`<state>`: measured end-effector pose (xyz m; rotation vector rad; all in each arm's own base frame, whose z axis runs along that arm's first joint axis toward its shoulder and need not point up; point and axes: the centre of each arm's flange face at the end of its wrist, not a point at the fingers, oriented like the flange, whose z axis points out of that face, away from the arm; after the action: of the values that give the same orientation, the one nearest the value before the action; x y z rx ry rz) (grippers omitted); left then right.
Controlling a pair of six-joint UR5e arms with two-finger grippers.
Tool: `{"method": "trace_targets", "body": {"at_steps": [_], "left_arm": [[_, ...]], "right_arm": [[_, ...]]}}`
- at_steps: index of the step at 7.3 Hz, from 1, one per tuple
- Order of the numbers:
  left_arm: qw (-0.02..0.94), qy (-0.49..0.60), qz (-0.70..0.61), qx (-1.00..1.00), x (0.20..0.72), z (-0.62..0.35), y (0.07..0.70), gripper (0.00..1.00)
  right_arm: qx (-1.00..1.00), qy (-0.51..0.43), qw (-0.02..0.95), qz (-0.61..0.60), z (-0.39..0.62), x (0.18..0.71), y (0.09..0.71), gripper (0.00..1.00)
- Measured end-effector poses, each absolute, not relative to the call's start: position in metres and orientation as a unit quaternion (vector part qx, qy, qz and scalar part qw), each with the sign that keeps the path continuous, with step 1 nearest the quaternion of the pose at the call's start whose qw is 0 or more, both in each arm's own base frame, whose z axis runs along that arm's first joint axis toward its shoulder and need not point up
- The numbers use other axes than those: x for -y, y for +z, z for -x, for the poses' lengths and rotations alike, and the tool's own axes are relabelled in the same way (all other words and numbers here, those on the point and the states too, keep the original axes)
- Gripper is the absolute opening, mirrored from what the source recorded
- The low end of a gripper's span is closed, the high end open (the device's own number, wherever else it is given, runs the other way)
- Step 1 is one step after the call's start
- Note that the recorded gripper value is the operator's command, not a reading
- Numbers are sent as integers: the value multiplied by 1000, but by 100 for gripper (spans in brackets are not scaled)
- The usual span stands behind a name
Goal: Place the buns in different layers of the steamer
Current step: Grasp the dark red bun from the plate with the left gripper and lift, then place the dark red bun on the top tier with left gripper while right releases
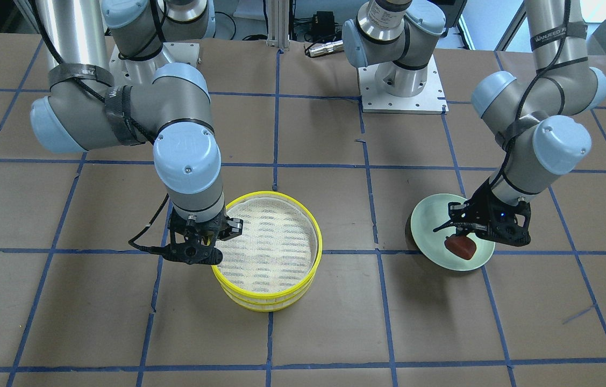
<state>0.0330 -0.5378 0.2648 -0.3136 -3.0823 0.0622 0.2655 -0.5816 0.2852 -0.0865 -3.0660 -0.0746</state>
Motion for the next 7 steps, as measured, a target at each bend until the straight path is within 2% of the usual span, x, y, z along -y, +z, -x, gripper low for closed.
{"method": "trace_targets", "body": {"at_steps": [1, 2, 3, 5, 7], "left_arm": [[19, 30, 102, 994, 533, -28, 285, 0], [20, 46, 102, 994, 529, -15, 306, 0], [25, 66, 98, 993, 528, 11, 327, 0], [36, 105, 69, 991, 537, 90, 371, 0], [60, 121, 41, 990, 537, 149, 391, 0]], "right_arm": [[999, -24, 37, 27, -267, 581, 285, 25], [999, -24, 39, 25, -267, 581, 285, 78], [999, -24, 40, 23, -267, 580, 285, 100], [999, -20, 39, 19, -264, 580, 292, 100], [1000, 8, 24, -11, -239, 588, 334, 100]]}}
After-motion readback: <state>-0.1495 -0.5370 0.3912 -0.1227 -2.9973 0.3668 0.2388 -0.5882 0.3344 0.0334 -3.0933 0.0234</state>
